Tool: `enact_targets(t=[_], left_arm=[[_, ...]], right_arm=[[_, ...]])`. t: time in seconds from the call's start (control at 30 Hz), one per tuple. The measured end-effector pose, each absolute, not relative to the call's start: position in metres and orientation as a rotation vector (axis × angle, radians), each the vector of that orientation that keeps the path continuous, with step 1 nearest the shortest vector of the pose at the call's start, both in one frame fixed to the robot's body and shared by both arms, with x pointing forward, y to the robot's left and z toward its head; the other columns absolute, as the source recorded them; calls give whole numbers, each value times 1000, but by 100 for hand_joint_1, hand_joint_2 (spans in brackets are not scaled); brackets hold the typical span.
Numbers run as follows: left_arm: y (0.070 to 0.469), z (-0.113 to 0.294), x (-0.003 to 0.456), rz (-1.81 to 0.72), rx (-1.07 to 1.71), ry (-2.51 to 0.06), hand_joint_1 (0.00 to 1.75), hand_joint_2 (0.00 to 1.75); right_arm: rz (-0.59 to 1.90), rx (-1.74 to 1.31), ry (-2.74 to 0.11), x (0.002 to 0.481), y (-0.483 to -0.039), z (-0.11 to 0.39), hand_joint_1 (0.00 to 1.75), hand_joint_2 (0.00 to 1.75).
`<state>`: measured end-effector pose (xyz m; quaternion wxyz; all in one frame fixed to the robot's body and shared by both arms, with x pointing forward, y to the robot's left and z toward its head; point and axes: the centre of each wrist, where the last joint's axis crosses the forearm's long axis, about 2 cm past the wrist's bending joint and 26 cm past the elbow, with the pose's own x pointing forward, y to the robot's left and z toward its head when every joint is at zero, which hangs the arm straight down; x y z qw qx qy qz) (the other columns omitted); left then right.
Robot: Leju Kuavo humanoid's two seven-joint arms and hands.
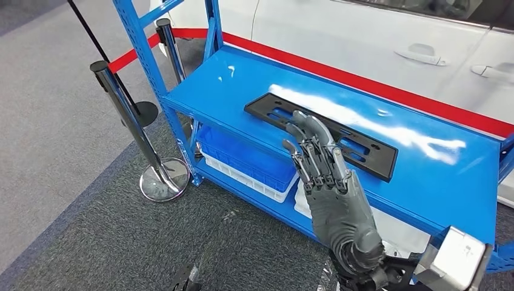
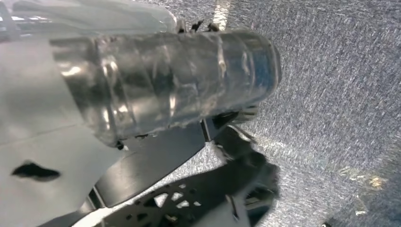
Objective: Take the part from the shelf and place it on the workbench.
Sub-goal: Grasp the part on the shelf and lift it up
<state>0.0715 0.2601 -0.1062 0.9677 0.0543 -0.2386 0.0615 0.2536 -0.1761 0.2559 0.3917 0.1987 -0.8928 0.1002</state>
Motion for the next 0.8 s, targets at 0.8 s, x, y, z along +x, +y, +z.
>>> enact_targets(t=[0.8], left_arm=[[260, -107, 69, 99, 107, -479, 0, 0]], right_arm=[[261, 442, -2228, 254, -178, 251, 0, 175]])
